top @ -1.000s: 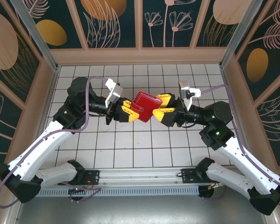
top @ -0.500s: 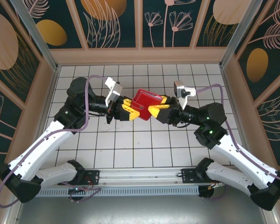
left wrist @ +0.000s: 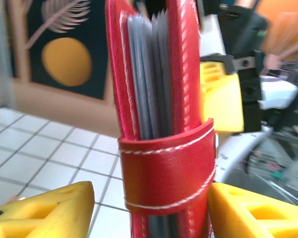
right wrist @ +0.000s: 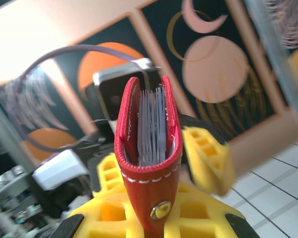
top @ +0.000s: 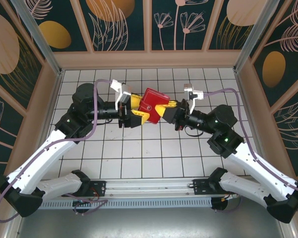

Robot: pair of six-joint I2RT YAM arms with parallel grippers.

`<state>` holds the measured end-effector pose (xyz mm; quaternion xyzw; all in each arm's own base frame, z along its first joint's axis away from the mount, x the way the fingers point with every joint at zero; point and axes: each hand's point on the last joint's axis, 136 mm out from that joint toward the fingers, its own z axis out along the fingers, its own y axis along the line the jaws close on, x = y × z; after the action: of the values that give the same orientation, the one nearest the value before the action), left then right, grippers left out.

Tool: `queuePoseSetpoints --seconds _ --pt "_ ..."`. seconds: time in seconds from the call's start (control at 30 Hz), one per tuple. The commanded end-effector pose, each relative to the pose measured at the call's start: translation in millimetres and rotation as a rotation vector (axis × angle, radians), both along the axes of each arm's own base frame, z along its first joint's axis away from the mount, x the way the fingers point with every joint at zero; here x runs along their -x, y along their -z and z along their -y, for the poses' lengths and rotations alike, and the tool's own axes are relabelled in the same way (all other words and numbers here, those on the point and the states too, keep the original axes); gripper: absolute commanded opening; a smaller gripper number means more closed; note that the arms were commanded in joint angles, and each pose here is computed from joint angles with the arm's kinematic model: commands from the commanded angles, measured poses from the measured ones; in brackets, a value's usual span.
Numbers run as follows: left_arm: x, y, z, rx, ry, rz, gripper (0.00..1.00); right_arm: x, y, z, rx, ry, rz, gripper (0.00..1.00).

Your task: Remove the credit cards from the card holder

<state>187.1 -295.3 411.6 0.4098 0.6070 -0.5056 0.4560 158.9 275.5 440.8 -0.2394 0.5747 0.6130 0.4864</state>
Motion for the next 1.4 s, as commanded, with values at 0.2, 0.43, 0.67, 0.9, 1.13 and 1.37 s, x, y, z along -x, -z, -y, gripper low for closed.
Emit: queuePoseSetpoints --seconds 0.2,0.43,0.67,0.9,1.13,1.37 --pt "-65.4 18.4 -26.5 -0.166 -0.401 0.004 0.54 -53.2 35.4 17.9 0.159 0.32 -0.182 0.0" --pt "-63.8 27.5 -4.8 -0.201 -0.285 -0.084 0.47 -64.5 52.7 8.2 0.231 0.327 -0.257 0.0" --pt "-59.3 47.8 7.5 -0.248 -0.209 -0.149 0.44 -67.8 58.7 3.0 0.252 0.321 -0.272 0.0" --pt "-58.9 65.8 18.6 -0.308 -0.19 -0.173 0.44 -65.1 57.6 -1.2 0.245 0.291 -0.262 0.0" --pt "-53.7 63.6 27.3 -0.29 -0.145 -0.173 0.56 -61.4 60.5 -7.3 0.246 0.25 -0.266 0.0" --pt "-61.5 75.1 24.7 -0.336 -0.203 -0.171 0.44 -55.6 52.6 -9.1 0.221 0.219 -0.248 0.0"
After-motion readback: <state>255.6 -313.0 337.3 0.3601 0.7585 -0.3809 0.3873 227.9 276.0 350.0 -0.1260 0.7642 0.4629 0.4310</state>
